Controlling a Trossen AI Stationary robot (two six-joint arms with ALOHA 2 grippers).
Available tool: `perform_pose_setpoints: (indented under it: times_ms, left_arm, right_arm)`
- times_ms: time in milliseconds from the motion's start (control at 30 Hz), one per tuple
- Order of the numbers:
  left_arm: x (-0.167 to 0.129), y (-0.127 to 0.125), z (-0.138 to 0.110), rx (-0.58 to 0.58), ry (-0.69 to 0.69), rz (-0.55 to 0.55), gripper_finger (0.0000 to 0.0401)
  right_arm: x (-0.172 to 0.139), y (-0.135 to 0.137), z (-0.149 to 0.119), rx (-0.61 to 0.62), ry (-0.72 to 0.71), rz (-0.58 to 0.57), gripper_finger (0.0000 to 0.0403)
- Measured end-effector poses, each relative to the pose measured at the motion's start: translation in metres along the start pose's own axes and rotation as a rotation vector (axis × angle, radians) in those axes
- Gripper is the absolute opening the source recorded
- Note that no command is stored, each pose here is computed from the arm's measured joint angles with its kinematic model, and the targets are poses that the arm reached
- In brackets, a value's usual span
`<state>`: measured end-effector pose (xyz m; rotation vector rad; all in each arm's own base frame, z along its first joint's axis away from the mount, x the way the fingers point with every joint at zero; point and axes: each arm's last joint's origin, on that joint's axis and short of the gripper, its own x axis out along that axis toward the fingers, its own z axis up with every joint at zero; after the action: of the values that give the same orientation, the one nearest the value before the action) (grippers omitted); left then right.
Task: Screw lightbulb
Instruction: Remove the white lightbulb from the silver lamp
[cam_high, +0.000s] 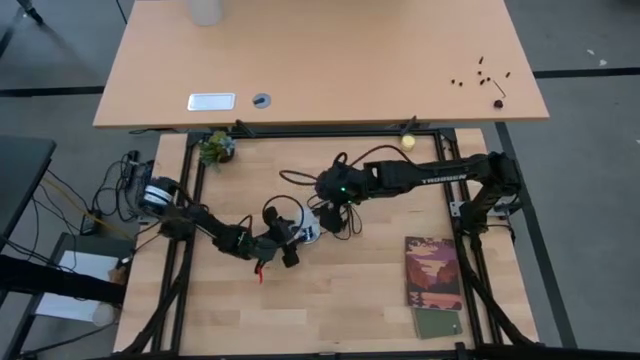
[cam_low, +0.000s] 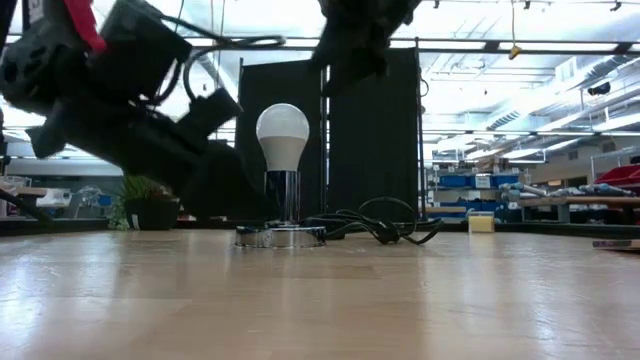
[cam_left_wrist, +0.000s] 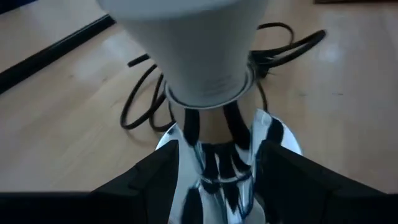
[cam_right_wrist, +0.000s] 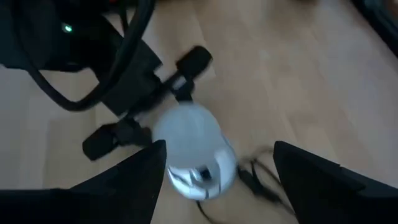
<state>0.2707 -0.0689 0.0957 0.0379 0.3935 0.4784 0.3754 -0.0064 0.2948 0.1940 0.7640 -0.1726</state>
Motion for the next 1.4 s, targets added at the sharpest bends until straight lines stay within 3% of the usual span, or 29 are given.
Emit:
perform_pose_setpoints:
  times_ms: [233,433,800,967,1200,1400]
  left_arm:
    - [0.022,-0.005,0.000,-0.022,-0.047,0.055,0.0230]
    - [0.026,-0.010,0.009,-0.009,-0.074,0.048,0.0218]
    - [0.034,-0.007,0.012,-0.067,-0.114,0.021,0.0197]
    - [0.040,-0.005,0.014,-0.099,-0.099,-0.076,0.0197]
    - [0.044,-0.001,0.016,-0.107,-0.099,-0.066,0.0196]
    - [0.044,-0.001,0.016,-0.102,-0.090,-0.063,0.0196]
  right_arm:
    - [-0.006,-0.001,0.002,0.000,0.056,-0.019,0.0305]
    - [-0.006,-0.010,-0.005,0.007,0.136,-0.052,0.0302]
    - [-0.006,-0.018,-0.003,0.051,0.138,-0.072,0.0299]
    - [-0.002,-0.002,-0.014,0.047,0.173,-0.054,0.0292]
    - [0.000,0.029,-0.037,0.065,0.241,-0.048,0.0289]
    - [0.008,0.058,-0.064,0.033,0.164,-0.138,0.0289]
